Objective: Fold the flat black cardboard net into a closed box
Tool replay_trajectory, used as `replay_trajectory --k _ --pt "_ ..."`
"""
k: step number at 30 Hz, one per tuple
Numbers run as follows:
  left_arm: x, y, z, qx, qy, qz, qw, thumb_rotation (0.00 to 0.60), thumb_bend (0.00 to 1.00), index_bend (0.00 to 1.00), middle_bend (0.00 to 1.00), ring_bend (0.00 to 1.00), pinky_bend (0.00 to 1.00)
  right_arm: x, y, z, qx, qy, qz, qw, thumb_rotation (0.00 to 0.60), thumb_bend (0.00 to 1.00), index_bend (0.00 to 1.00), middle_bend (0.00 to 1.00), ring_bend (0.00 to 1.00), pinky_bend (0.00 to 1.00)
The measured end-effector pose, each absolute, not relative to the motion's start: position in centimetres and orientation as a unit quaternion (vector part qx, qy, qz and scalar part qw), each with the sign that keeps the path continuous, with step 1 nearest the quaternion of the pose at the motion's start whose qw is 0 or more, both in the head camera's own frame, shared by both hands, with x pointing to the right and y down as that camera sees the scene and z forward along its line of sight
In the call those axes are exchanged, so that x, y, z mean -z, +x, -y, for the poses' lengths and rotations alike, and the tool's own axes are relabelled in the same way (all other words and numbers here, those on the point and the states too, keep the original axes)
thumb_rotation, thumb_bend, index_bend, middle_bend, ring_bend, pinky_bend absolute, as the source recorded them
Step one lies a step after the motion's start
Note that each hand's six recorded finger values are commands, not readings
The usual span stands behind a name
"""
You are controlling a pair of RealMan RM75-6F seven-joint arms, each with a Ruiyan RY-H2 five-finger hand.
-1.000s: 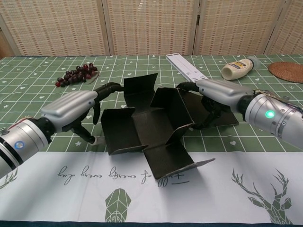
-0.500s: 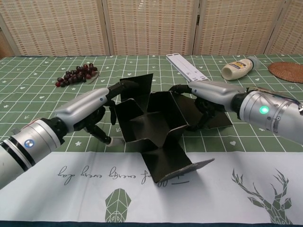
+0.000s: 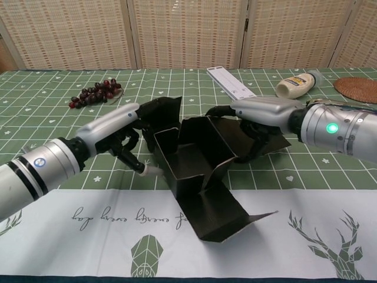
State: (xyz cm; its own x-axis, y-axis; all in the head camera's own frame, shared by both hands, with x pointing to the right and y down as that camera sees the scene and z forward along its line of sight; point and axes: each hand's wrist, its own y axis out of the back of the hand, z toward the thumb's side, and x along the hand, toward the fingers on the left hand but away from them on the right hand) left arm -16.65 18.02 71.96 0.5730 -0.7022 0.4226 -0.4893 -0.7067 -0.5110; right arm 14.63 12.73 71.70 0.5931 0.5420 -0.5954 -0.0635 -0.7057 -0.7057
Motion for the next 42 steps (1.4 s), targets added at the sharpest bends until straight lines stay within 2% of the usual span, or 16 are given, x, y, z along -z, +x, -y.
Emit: replay_trajectory --k 13,21,29,42 --pt "-71.7 -16.3 -20.0 0.290 -0.893 -0.344 0.033 0.600 0.10 0.01 0.00 0.50 0.82 -71.7 14.6 -12.5 -0.420 -0.822 0.114 0.368 0.600 0.35 0.27 0.32 0.80 0.95" --pt "-72.4 -16.0 -20.5 0.293 -0.893 -0.342 -0.020 0.600 0.10 0.02 0.00 0.51 0.82 -71.4 14.6 -12.4 -0.412 -0.826 0.096 0.372 0.600 0.36 0.28 0.33 0.81 0.95" --pt "-72.9 -15.2 -20.2 0.284 -0.893 -0.343 -0.064 0.600 0.10 0.01 0.00 0.51 0.82 -71.1 14.7 -12.2 -0.407 -0.826 0.068 0.384 0.600 0.37 0.29 0.33 0.81 0.95" --pt "-73.5 -14.2 -19.8 0.277 -0.895 -0.339 -0.083 0.600 0.10 0.01 0.00 0.51 0.82 -70.5 15.8 -12.0 -0.406 -0.822 0.040 0.397 0.600 0.37 0.31 0.35 0.81 0.95"
